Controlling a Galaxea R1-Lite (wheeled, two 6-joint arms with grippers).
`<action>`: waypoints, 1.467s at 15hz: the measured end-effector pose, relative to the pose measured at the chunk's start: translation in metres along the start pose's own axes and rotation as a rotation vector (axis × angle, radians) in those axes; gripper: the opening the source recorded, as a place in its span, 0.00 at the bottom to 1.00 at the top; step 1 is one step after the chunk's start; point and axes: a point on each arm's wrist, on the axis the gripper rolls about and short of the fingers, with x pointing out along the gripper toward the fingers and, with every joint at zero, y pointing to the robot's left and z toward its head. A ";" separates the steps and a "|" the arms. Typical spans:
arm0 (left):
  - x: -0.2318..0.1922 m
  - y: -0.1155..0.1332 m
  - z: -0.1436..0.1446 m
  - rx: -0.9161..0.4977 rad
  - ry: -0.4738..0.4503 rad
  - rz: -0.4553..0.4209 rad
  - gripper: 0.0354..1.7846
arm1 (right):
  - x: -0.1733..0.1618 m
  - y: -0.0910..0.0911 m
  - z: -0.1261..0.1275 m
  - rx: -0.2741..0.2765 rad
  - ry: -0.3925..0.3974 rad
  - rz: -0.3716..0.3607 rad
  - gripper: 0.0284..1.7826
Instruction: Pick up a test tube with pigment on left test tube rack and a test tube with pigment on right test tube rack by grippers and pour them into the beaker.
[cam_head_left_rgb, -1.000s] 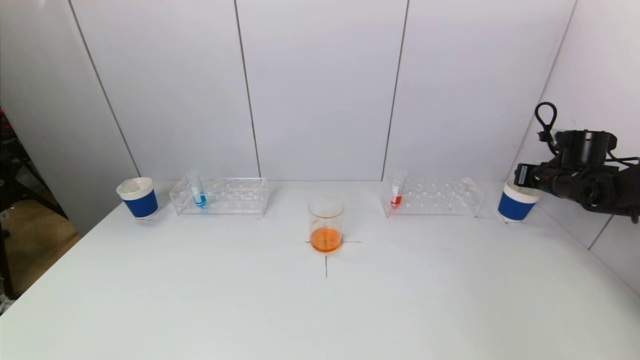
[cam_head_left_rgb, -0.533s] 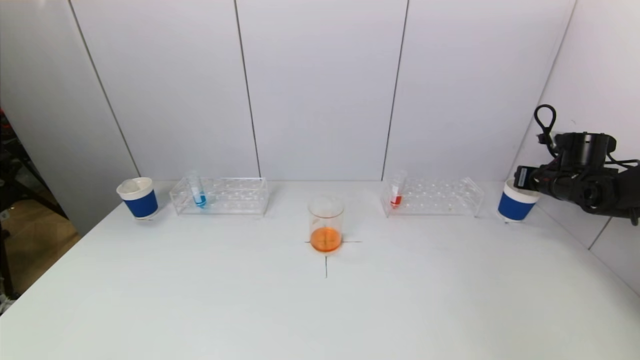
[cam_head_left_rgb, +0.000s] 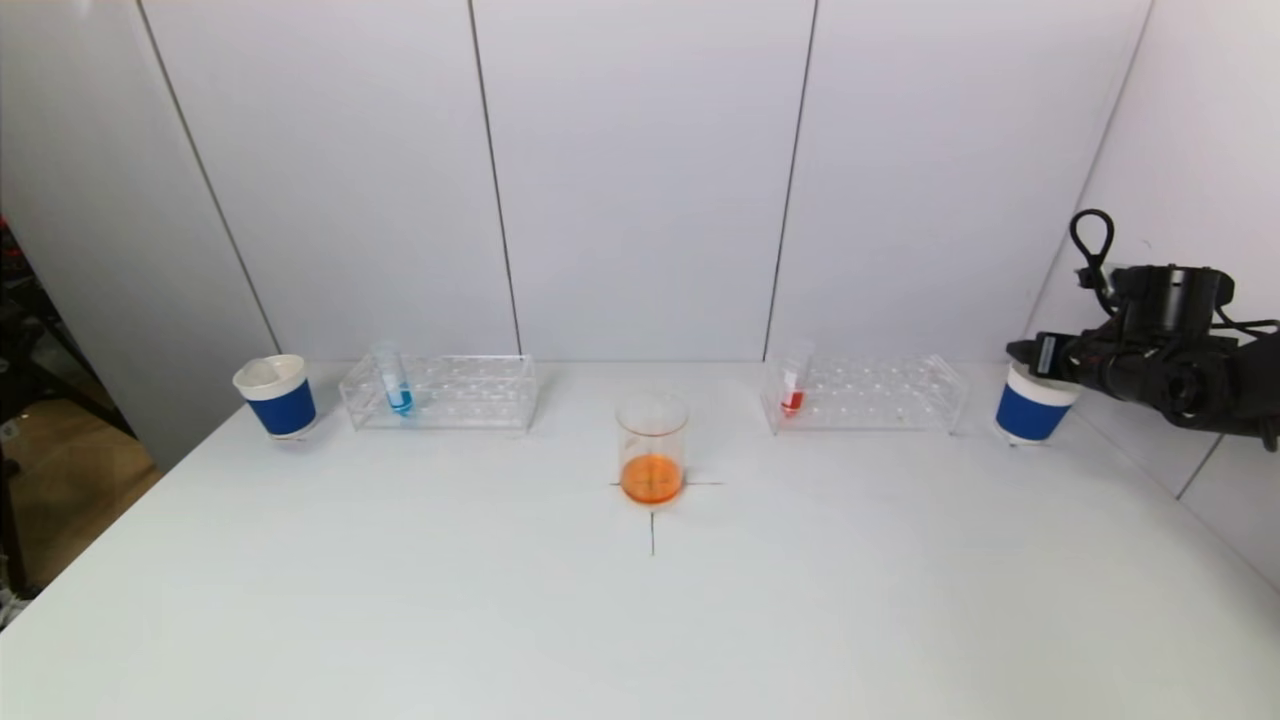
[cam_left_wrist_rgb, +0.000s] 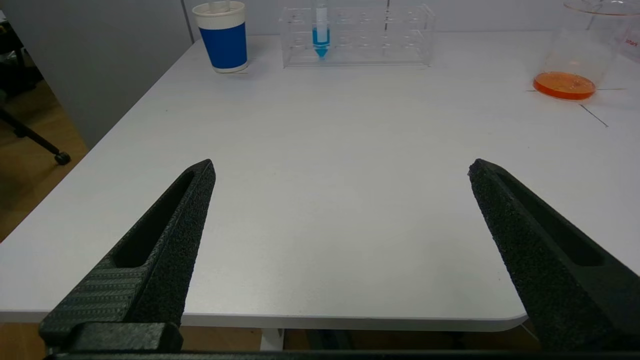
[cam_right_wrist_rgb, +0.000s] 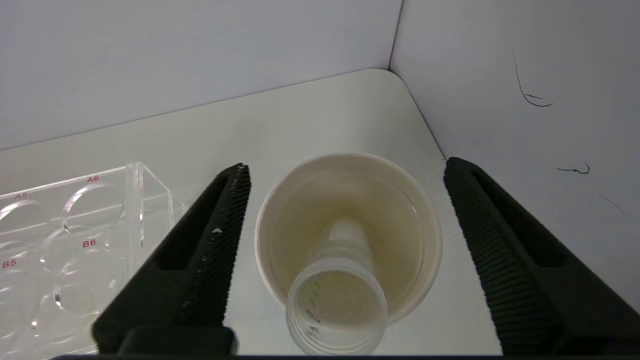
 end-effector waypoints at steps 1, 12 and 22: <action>0.000 0.000 0.000 0.000 0.000 0.000 0.99 | 0.000 0.000 0.000 0.000 0.000 -0.001 0.91; 0.000 0.000 0.000 0.000 0.000 0.000 0.99 | -0.071 0.040 0.037 -0.034 -0.100 0.083 1.00; 0.000 0.000 0.000 0.000 0.000 0.000 0.99 | -0.242 0.050 0.016 -0.066 -0.181 0.161 1.00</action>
